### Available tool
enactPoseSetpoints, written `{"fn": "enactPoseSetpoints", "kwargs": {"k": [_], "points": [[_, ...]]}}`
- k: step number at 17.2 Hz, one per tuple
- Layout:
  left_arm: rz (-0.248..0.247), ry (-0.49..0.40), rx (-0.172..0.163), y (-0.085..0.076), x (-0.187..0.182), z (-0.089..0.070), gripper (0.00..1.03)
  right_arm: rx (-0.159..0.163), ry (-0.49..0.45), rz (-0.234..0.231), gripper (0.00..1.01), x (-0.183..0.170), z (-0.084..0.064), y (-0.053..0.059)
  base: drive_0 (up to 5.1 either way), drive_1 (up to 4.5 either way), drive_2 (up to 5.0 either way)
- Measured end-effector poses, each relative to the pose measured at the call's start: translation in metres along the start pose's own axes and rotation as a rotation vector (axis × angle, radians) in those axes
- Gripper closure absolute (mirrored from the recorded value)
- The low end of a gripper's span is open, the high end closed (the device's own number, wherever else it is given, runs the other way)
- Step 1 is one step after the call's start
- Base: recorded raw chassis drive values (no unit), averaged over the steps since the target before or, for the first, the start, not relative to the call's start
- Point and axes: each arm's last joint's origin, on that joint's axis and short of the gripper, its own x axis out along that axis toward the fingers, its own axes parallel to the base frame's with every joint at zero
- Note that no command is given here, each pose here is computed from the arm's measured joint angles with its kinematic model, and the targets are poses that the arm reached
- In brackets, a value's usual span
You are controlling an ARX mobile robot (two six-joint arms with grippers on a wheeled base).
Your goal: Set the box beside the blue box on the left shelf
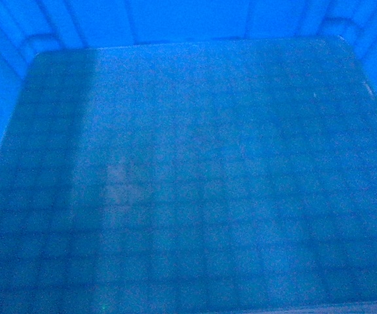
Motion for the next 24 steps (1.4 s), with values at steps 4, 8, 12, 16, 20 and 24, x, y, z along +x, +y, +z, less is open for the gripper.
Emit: {"fn": "enactPoseSetpoints", "kwargs": {"k": [4,8,12,16,20,24], "points": [[-0.004,0.002,0.003,-0.0006,0.0,-0.0002,0.91,-0.001,0.002,-0.004,0.85,-0.0002,-0.0002,-0.0004,-0.6,-0.16,-1.1],[-0.004,-0.002,0.002,-0.0001,-0.0008,0.0001,0.91,-0.001,0.0,-0.003,0.85,-0.0002,0.0,-0.0004,-0.1,3.92,-4.1],[-0.004,-0.003,0.002,-0.0001,-0.0007,0.0002,0.91,0.0,0.0,-0.002,0.85,-0.0001,0.0,-0.0002,0.1,4.08,-3.9],[-0.003,-0.001,0.003,-0.0002,-0.0006,0.0,0.91,-0.001,0.001,-0.001,0.85,0.0003,-0.0002,0.0,0.0,4.02,-4.0],[-0.003,-0.001,0.003,-0.0002,-0.0006,0.0,0.91,-0.001,0.001,-0.002,0.85,0.0004,-0.0001,0.0,0.0,4.03,-4.0],[-0.003,-0.001,0.003,-0.0002,-0.0006,0.0,0.91,-0.002,0.002,-0.001,0.85,0.0003,-0.0003,0.0,0.1,4.06,-3.9]]}}
